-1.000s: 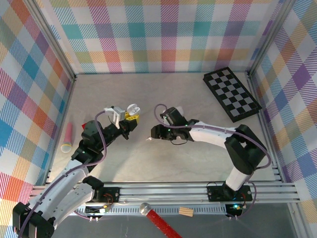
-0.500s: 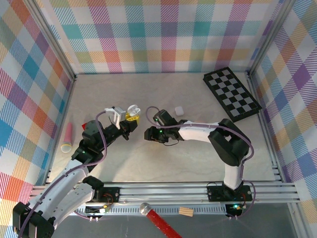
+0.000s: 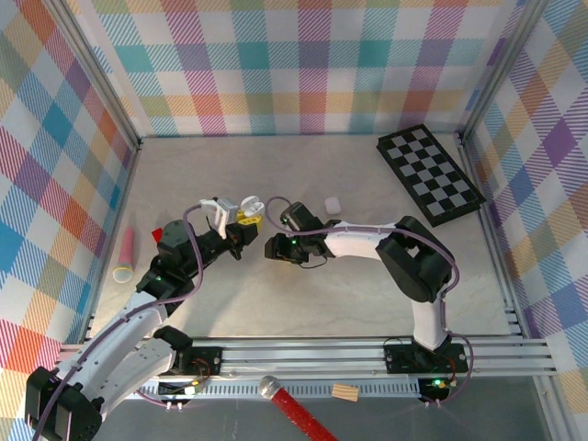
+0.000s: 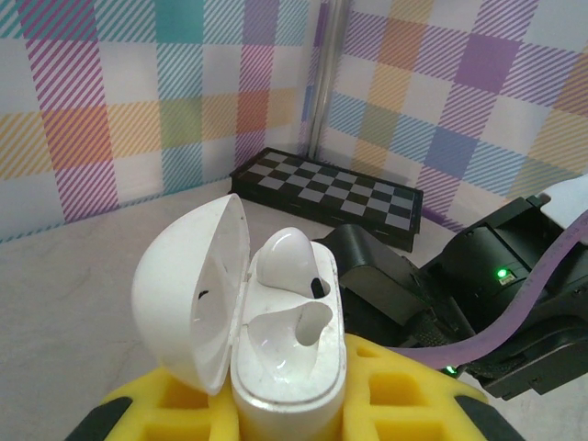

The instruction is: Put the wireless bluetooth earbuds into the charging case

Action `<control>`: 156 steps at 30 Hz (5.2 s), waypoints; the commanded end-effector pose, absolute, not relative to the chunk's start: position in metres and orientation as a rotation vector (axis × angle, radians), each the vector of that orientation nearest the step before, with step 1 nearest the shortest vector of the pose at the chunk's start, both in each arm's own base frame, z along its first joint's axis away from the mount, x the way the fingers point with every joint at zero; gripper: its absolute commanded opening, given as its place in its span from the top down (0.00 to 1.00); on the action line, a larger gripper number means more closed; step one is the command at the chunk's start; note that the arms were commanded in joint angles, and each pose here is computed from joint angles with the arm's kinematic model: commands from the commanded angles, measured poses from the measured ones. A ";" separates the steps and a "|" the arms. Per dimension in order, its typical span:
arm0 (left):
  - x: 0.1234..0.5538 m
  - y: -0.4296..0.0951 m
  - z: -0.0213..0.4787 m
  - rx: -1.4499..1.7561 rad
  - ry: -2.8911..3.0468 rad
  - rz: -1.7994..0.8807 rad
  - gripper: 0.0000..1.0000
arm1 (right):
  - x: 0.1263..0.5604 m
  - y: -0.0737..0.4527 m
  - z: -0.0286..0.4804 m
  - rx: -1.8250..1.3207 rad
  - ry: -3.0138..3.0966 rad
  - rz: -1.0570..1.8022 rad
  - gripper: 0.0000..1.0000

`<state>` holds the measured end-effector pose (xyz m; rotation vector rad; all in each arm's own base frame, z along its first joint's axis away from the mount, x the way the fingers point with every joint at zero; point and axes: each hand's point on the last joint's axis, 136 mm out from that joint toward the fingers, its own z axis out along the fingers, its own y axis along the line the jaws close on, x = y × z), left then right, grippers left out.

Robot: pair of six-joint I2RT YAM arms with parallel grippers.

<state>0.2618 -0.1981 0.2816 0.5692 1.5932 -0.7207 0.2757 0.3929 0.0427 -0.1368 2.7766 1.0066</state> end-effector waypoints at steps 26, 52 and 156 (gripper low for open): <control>0.271 -0.190 0.290 0.540 1.551 -0.651 1.00 | 0.305 0.383 0.058 -0.522 2.807 0.784 0.56; 0.270 -0.191 0.283 0.560 1.571 -0.655 1.00 | 0.293 0.386 0.015 -0.552 2.996 0.755 0.67; 0.270 -0.194 0.276 0.590 1.588 -0.650 1.00 | 0.298 0.308 0.029 -0.489 3.052 0.173 0.76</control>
